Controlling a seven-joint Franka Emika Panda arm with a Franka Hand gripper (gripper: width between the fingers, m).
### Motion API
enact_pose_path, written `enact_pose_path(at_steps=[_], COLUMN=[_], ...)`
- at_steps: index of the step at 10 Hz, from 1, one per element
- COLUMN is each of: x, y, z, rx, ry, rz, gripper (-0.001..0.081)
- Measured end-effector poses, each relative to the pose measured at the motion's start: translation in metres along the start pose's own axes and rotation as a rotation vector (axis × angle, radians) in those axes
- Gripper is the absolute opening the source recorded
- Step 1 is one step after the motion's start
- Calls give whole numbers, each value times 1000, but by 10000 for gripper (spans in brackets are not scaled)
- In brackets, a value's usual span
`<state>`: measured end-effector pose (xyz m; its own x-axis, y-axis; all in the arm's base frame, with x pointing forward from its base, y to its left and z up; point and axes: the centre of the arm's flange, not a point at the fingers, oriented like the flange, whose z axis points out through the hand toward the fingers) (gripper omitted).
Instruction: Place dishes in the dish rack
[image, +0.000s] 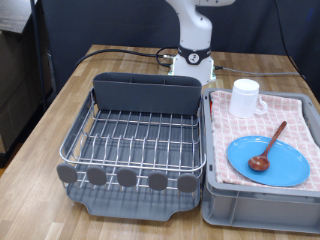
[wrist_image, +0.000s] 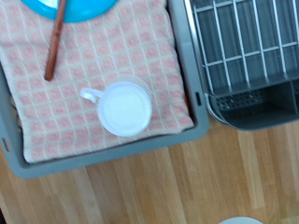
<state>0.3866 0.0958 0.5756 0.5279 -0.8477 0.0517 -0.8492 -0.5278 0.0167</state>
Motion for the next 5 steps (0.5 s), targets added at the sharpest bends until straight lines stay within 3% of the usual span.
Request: enact_pose_path(at_steps=[2,5], x=[-2,-4], y=[-27,-32], z=[2,5], rx=[7,4], ry=[2,2], rz=[16,19], gripper=[803,803])
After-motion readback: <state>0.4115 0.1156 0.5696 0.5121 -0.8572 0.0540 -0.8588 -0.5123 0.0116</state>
